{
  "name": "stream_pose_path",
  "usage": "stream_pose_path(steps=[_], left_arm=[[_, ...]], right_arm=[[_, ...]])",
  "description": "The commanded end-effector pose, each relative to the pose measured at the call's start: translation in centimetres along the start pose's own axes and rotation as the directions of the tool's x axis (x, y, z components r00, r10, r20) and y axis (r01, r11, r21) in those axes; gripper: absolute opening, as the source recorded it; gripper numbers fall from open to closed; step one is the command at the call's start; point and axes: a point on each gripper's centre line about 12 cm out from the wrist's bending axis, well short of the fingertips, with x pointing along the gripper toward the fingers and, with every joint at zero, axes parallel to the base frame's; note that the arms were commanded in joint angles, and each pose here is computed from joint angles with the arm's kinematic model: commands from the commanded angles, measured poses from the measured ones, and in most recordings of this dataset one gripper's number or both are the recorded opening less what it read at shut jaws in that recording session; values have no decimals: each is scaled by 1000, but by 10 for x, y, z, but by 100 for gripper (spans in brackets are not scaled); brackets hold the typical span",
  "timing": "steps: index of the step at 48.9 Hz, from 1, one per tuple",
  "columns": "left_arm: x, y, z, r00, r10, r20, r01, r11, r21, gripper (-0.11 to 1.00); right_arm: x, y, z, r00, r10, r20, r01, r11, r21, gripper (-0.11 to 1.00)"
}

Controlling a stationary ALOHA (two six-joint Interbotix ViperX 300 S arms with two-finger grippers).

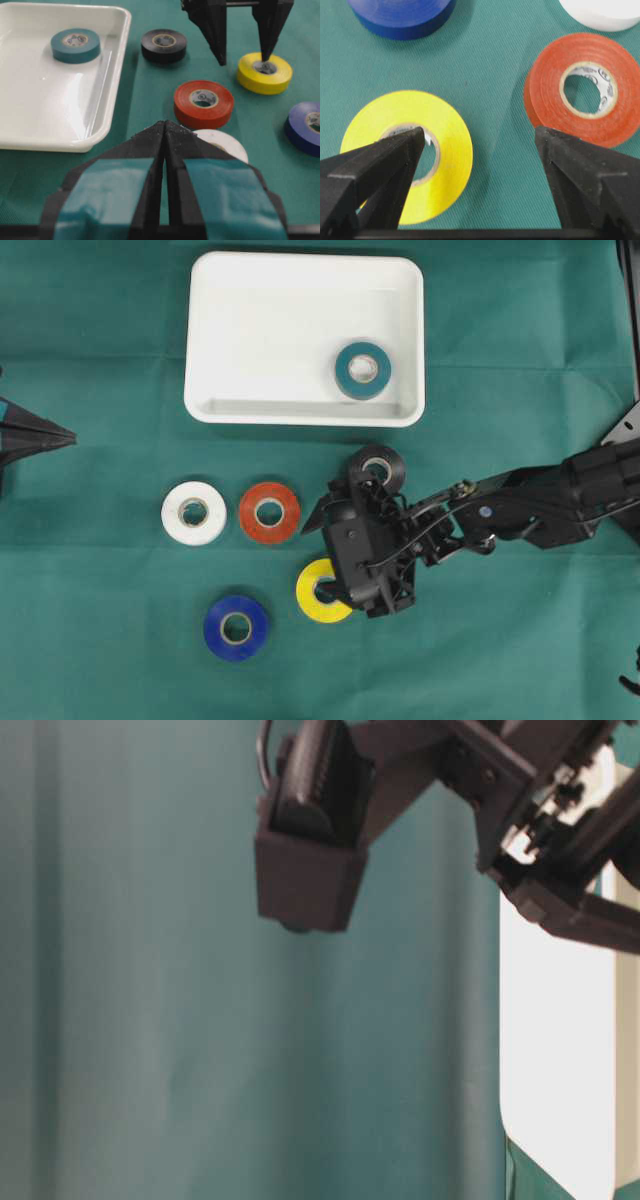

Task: Put the tape into the white case with the right arm.
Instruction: 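Lower the right gripper onto the yellow tape roll and grasp it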

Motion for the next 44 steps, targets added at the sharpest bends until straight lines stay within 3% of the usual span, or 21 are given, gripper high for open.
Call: stream_pose_path(steps=[1,16,31,44], left_arm=[[1,0,4,1000,1,6,-1,1000,-3,0],[1,0,4,1000,1,5,-1,1000,-3,0],[1,0,4,1000,1,5,-1,1000,-3,0],[1,0,3,1000,2,2,-2,1000,-3,0]], right_arm=[[-1,4,15,999,9,40,-9,1000,-5,63],[2,7,8,1000,-14,-23,14,1000,-10,63],[1,6,0,984,-90,-152,86,996,-32,63],[7,6,-3,983,-88,-160,84,996,-33,63]])
